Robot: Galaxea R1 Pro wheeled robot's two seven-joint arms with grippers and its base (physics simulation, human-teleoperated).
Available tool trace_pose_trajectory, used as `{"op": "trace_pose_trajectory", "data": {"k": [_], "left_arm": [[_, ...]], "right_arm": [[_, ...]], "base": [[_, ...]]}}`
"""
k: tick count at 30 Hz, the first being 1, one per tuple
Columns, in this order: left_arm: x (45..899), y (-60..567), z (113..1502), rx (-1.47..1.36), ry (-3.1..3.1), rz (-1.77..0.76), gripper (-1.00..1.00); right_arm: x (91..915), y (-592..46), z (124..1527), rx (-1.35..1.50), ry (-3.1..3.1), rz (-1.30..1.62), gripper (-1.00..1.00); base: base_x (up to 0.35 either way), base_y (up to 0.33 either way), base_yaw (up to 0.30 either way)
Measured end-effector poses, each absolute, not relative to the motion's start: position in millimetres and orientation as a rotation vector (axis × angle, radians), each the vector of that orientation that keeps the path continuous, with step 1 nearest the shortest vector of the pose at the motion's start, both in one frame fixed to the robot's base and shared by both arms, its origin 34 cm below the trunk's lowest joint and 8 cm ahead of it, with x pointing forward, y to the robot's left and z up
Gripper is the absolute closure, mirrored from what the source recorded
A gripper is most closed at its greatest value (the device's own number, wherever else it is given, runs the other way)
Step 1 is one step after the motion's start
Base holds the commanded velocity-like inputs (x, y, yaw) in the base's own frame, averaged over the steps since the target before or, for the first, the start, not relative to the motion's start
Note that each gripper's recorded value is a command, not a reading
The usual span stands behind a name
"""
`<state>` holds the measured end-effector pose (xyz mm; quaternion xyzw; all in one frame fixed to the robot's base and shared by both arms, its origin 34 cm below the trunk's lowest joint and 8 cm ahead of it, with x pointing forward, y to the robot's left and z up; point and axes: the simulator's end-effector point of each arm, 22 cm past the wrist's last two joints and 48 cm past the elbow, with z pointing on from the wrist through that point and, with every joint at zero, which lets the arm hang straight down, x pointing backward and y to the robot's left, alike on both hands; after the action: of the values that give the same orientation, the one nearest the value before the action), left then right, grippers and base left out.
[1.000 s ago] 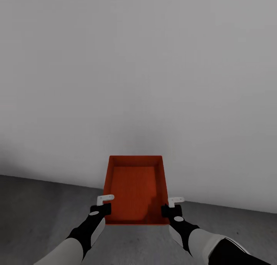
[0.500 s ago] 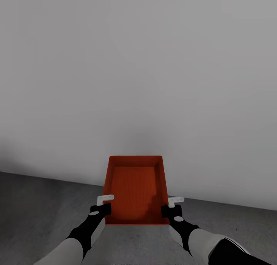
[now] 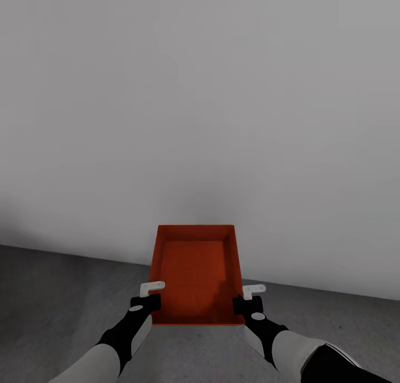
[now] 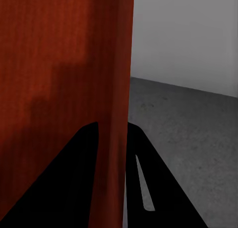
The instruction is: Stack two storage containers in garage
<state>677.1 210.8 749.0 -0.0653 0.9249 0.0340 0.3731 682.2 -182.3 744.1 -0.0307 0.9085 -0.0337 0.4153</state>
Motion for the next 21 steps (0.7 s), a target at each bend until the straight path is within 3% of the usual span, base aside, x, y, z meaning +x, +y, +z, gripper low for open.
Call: {"op": "trace_pose_trajectory", "data": {"k": [21], "left_arm": [[676.7, 211.0, 748.3, -0.168, 2.371, 0.087, 1.0]], "right_arm": [[682.0, -182.1, 743.6, -0.078, 2.284, -0.085, 1.0]], "base": [[0.0, 0.0, 0.0]]}}
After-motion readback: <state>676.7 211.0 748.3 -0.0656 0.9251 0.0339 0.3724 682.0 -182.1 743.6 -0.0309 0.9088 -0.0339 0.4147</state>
